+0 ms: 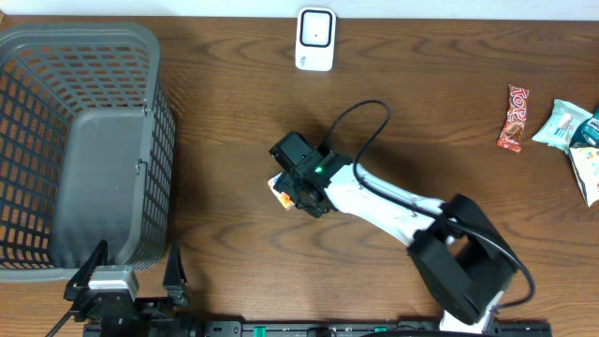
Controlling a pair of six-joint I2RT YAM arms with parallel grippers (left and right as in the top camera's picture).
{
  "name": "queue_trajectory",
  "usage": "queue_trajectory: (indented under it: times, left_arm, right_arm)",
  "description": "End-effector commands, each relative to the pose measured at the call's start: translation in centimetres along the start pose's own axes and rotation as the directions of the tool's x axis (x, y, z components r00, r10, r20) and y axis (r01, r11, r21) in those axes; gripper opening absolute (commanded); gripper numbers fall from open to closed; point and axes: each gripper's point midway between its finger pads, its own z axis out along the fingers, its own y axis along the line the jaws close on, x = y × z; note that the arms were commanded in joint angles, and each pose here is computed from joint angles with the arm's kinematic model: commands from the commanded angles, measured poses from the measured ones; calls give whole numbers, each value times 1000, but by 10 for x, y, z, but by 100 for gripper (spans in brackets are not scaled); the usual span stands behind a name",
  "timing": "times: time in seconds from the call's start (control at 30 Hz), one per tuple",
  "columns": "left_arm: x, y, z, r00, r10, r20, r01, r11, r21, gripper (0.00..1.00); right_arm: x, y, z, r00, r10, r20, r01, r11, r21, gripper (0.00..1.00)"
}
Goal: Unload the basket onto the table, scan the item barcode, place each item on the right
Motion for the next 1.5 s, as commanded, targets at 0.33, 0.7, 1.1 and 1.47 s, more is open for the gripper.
queue_trajectory:
  times: [0.33,0.7,1.1,1.47]
  left_arm:
    - [-3,1,-2,1000,-6,12,6,1000,-4,98]
    - [-3,0,-2,1000,-6,12,6,1000,-4,98]
    - [-3,0,-2,1000,-6,12,6,1000,-4,98]
    - [-3,1,-2,1000,-6,12,6,1000,-4,98]
  right_arm:
    - [-5,-11,-8,998,48,41,-49,998,37,63]
    - [3,-17,17,997,79,-9,-78,995,66,52]
    - [4,-44,50,995,101,-14,-97,980,175,1]
    - [31,-2,-14,814,-309,-492,185,941,-284,1]
